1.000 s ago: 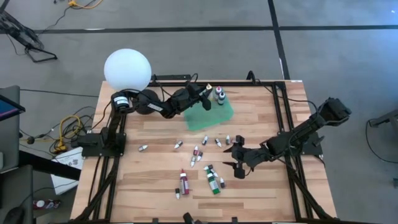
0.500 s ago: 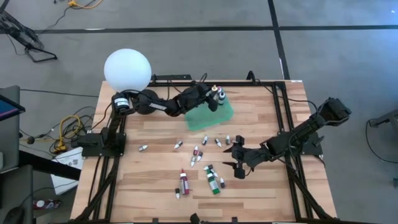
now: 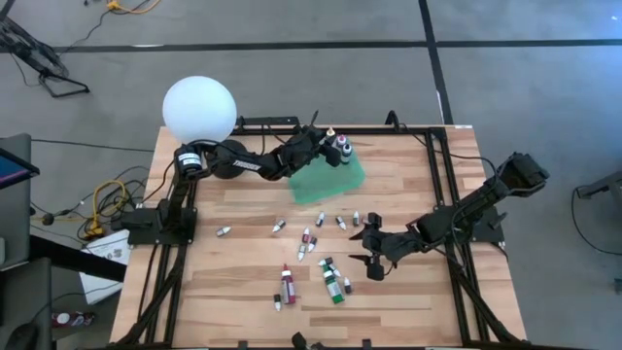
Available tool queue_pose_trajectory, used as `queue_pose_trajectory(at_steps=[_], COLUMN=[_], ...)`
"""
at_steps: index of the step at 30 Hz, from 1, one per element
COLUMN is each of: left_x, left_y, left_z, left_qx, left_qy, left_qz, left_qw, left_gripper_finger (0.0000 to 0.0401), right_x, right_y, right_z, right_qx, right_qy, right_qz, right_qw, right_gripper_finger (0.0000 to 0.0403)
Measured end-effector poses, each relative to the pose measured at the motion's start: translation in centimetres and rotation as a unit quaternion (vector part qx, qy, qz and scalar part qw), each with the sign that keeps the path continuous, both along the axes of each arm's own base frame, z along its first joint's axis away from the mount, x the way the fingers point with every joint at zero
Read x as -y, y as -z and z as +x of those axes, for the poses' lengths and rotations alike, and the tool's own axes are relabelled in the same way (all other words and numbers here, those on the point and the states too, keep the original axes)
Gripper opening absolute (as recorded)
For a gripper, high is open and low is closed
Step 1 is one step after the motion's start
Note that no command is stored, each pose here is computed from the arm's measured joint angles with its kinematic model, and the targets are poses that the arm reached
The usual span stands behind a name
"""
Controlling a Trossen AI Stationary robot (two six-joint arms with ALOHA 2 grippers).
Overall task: Pick & Place food coloring
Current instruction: Put the yellow food coloring bottle into the green bin
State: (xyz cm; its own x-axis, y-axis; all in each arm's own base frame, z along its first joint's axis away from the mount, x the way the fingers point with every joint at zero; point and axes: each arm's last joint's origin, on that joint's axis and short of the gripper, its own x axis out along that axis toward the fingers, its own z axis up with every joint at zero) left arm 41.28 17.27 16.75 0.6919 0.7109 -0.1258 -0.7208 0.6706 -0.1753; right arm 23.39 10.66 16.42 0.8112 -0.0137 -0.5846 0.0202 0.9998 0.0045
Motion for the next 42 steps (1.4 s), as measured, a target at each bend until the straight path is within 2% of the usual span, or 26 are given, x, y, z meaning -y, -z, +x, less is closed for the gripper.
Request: queue_pose_trajectory(at_steps=[35, 42], left_x=[-0.72, -0.82], left_y=[0.14, -0.57], left_z=[-0.33, 0.1], left_qx=[-0.017, -0.015], left_qy=[-0.006, 0.016], left_qz=[0.007, 0.019], left_qw=[1.0, 1.0], left_gripper_finger=[0.0125, 0.0125], right_x=[-0.01, -0.01], right_y=[-0.01, -0.02], right_z=[0.01, 0.01], right_qx=[0.001, 0.001], right_qy=[0.0, 0.0], right_qz=[0.001, 0.001], right_qw=[1.0, 1.0], right_gripper_finger=[0.023, 0.023])
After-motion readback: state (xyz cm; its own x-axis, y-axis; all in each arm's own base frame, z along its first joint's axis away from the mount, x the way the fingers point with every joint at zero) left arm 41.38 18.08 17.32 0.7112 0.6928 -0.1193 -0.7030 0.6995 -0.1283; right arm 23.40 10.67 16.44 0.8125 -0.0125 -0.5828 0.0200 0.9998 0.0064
